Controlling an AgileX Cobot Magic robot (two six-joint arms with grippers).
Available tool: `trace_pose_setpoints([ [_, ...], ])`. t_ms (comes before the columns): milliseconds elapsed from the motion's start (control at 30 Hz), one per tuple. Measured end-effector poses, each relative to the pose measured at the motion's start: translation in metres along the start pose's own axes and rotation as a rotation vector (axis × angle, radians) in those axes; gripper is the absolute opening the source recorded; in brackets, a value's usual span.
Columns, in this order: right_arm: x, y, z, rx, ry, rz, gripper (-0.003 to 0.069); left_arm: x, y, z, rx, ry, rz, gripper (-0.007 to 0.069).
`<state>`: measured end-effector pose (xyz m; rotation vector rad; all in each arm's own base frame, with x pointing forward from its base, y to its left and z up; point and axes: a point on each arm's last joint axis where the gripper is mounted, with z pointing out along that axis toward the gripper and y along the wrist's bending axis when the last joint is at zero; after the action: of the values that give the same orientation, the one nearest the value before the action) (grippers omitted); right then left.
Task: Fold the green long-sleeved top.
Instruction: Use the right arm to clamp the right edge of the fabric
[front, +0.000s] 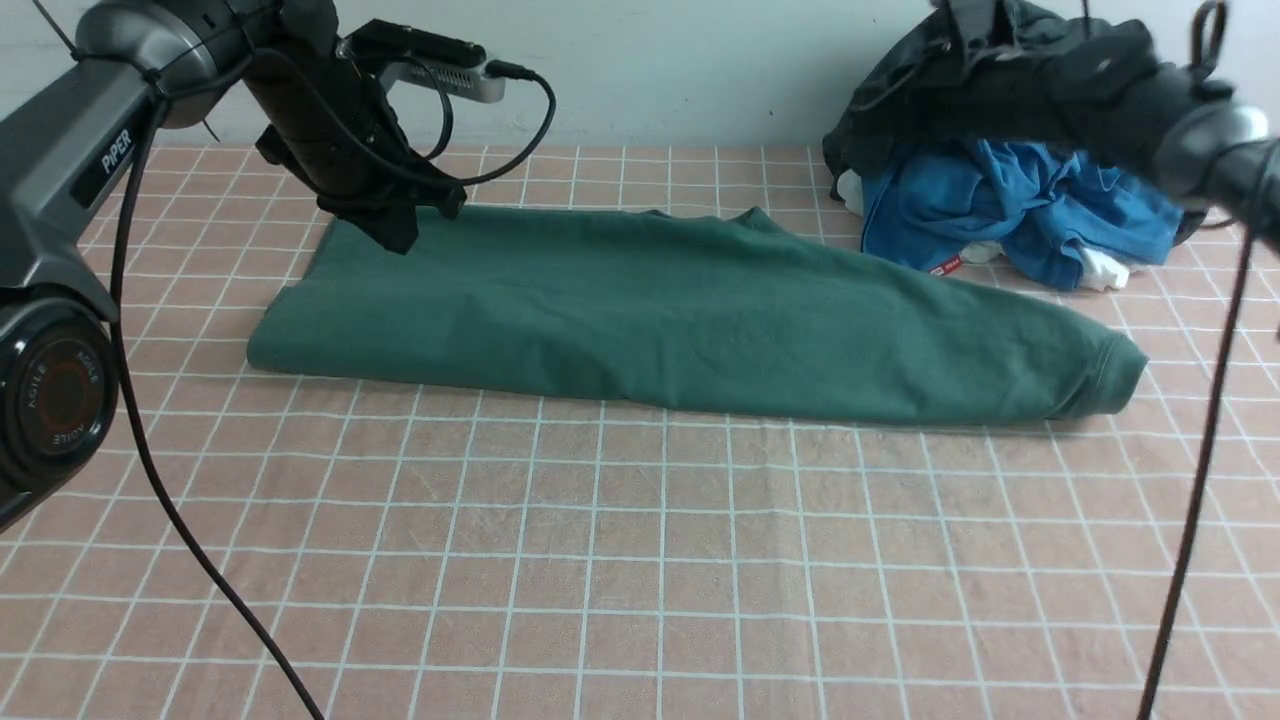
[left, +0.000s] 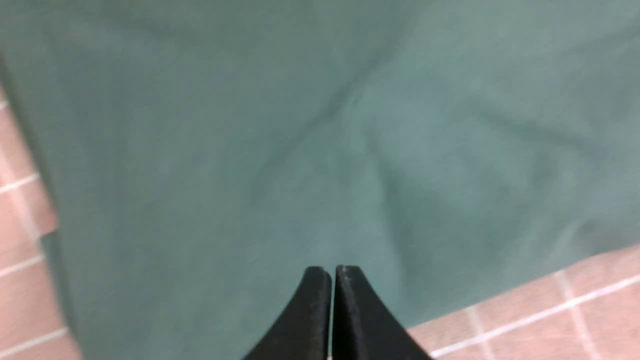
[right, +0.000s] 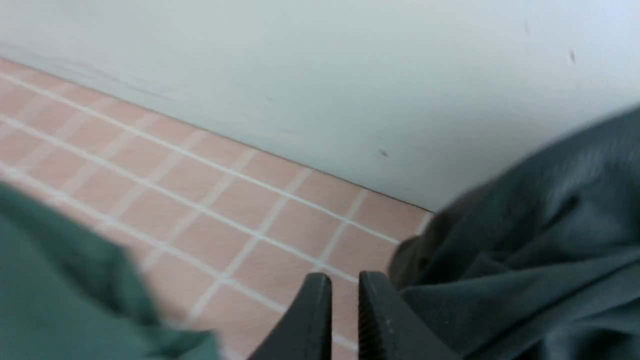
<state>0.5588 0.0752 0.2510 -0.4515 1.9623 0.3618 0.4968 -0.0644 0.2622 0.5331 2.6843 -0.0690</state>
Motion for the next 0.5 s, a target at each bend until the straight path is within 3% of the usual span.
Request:
trace_pose_setpoints([
  [100,-0.024,0.005,-0.048,-0.082,0.178,0.091,0.0088,0.003,0.010,0.008,-0.011,0.002,-0.068,-0.0003],
  [233,-0.004,0.009,-0.060,-0.098,0.440,0.162,0.0088,0.008,0.023,0.036,-0.034,-0.005,-0.122,-0.0003],
  [367,0.068,-0.009,-0.047,0.030,0.758,0.192,0.0088,0.029,0.050,0.085,-0.114,0.095,-0.187,-0.0003],
  [500,0.103,-0.029,-0.053,0.180,0.921,0.171,0.0088,0.045,0.079,0.084,-0.158,0.147,-0.275,-0.0003],
])
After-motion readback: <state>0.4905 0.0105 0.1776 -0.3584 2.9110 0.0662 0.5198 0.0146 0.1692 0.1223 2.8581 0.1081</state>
